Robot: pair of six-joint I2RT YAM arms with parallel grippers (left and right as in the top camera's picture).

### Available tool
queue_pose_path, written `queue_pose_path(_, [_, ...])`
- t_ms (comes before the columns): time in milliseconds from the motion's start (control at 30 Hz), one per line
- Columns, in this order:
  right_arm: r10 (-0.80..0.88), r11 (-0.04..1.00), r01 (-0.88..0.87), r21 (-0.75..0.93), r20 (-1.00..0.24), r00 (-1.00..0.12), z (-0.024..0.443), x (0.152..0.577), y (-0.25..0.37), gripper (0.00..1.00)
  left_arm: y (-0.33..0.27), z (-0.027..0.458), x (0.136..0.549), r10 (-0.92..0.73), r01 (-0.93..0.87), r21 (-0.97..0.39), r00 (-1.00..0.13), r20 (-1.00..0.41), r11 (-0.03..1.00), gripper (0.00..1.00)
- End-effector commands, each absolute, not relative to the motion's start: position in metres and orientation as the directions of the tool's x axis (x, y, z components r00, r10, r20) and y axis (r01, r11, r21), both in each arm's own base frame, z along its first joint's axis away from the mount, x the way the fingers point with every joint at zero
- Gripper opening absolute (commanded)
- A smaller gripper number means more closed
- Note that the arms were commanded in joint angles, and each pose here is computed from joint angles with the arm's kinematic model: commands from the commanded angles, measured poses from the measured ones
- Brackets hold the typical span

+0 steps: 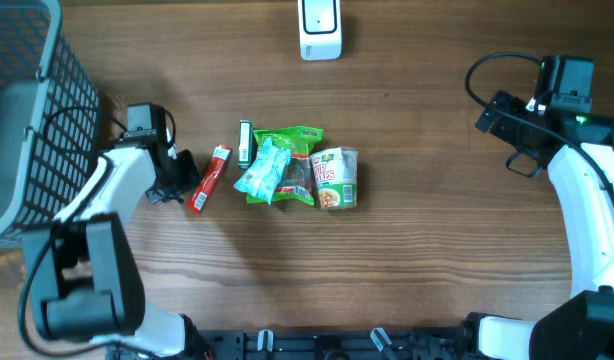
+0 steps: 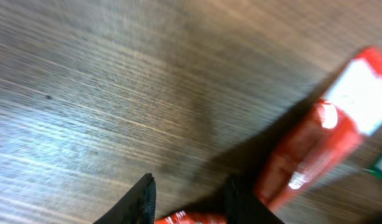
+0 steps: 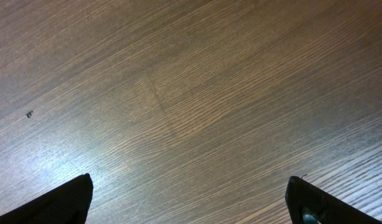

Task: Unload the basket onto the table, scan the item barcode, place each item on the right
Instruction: 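Carry the red stick to the table left of the green box and release, then reach the right gripper to the noodle cup and grasp it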

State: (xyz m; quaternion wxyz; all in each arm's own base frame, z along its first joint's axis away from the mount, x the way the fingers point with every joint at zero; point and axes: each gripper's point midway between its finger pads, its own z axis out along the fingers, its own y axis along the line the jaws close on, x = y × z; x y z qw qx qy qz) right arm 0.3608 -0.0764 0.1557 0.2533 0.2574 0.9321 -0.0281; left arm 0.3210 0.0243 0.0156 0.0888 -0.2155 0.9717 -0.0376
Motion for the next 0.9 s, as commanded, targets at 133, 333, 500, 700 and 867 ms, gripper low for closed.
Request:
queue_pose_path(133, [0.453, 0.871, 0.484, 0.08, -0.51, -0.731, 0.165, 0.365, -0.077, 1.0, 0.023, 0.13, 0.357, -0.414, -0.343, -0.233, -0.79, -0.453, 0.91, 1.0])
queue_pose_path(333, [0.453, 0.872, 0.484, 0.08, -0.51, -0.731, 0.165, 0.366, -0.077, 1.0, 0.018, 0.166, 0.354, -0.408, -0.303, -0.276, -0.741, -0.534, 0.912, 1.0])
queue_pose_path(500, [0.452, 0.872, 0.483, 0.081, -0.514, -0.729, 0.166, 0.366, -0.078, 1.0, 0.018, 0.167, 0.354, -0.408, -0.302, -0.277, -0.739, -0.536, 0.912, 1.0])
queue_pose_path(700, [0.454, 0.883, 0.439, 0.168, -0.545, -0.705, 0.174, 0.383, -0.066, 0.99, 0.018, 0.167, 0.354, -0.408, -0.302, -0.277, -0.739, -0.536, 0.912, 1.0])
queue_pose_path(867, [0.447, 0.873, 0.262, 0.41, -0.46, -0.767, 0.18, 0.388, -0.012, 1.0, 0.018, 0.167, 0.354, -0.408, -0.302, -0.277, -0.739, -0.536, 0.912, 1.0])
